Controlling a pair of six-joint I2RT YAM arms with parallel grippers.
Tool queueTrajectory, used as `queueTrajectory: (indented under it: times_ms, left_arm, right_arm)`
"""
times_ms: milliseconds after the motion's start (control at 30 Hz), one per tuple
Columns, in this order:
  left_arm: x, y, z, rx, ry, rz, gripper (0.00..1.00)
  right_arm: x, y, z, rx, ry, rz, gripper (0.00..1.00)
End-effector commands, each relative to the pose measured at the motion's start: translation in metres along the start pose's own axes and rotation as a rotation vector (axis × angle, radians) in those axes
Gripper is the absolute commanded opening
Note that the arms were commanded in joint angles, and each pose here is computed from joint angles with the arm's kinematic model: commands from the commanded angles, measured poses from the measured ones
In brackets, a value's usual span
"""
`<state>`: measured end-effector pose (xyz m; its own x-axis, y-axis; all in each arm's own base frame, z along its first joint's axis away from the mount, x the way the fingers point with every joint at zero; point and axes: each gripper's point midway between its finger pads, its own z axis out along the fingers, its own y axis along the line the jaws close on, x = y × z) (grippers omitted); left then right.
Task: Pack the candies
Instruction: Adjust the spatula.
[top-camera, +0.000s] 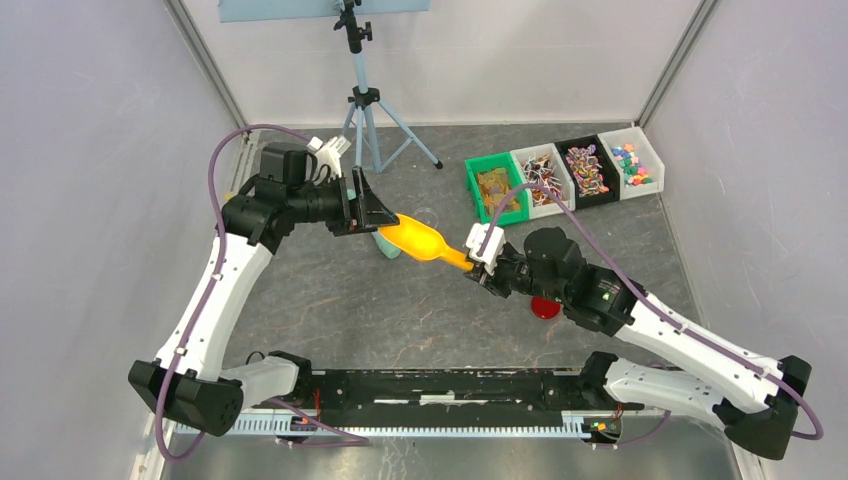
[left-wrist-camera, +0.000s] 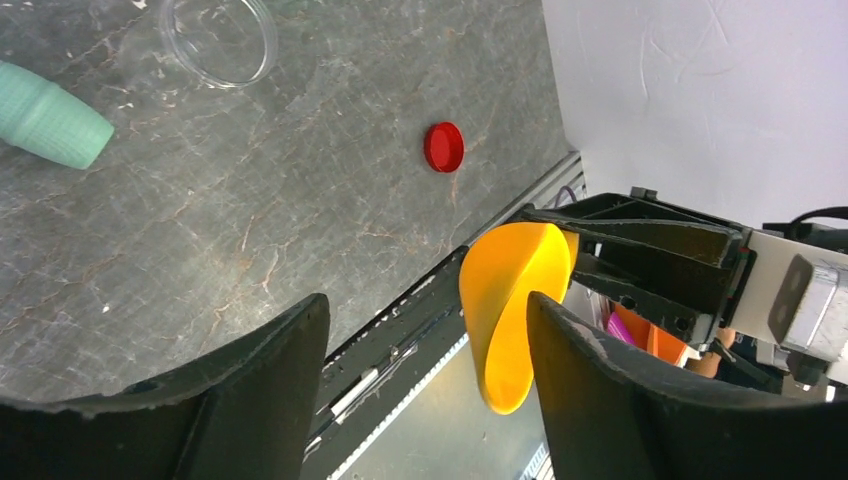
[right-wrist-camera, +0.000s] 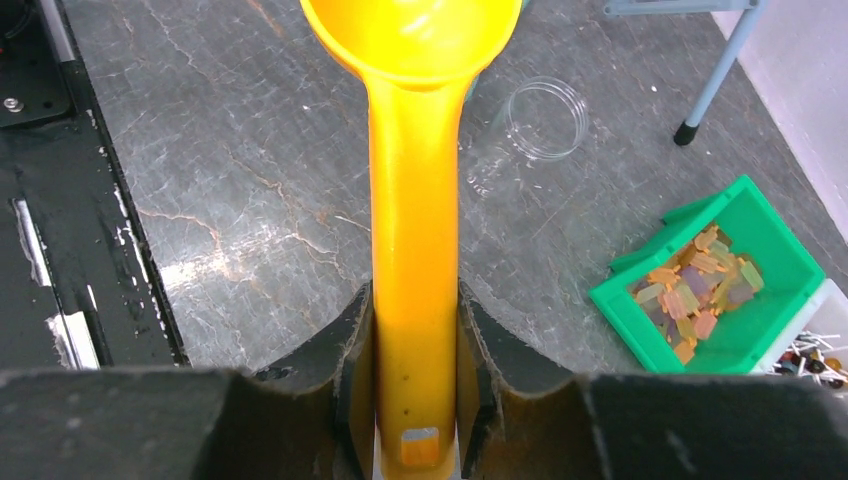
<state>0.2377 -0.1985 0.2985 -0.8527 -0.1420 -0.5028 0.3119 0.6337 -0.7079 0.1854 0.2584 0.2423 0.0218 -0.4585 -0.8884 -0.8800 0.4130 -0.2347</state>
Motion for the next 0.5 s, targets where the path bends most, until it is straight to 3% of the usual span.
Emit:
queueTrajectory:
  times_ms: [0, 167, 267, 333, 433, 467]
  left_arm:
    - [0.000, -0.017, -0.003, 0.096, 0.013, 0.058, 0.73]
    - [0.011, -0.020, -0.003, 0.131, 0.052, 0.020, 0.47]
    - [0.017, -0.021, -0.003, 0.143, 0.069, -0.007, 0.41]
    - [0.018, -0.020, -0.003, 0.144, 0.076, -0.019, 0.30]
    - [0.020, -0.011, -0.002, 0.121, 0.083, -0.072, 0.03]
    - [0.020, -0.007, -0.003, 0.112, 0.083, -0.098, 0.02]
  right_arm:
    - [-0.021, 0.002, -0.003, -0.015, -0.092, -0.038, 0.05]
    - [-0.019, 0.002, -0.002, -0.018, -0.090, -0.065, 0.06]
    - [-0.016, 0.003, 0.002, -0.030, -0.085, -0.081, 0.09]
    - [-0.017, 0.004, 0.005, -0.037, -0.084, -0.082, 0.11]
    - [-0.020, 0.002, 0.005, -0.024, -0.102, -0.076, 0.27]
    - [-0.020, 0.001, 0.004, -0.012, -0.119, -0.064, 0.39]
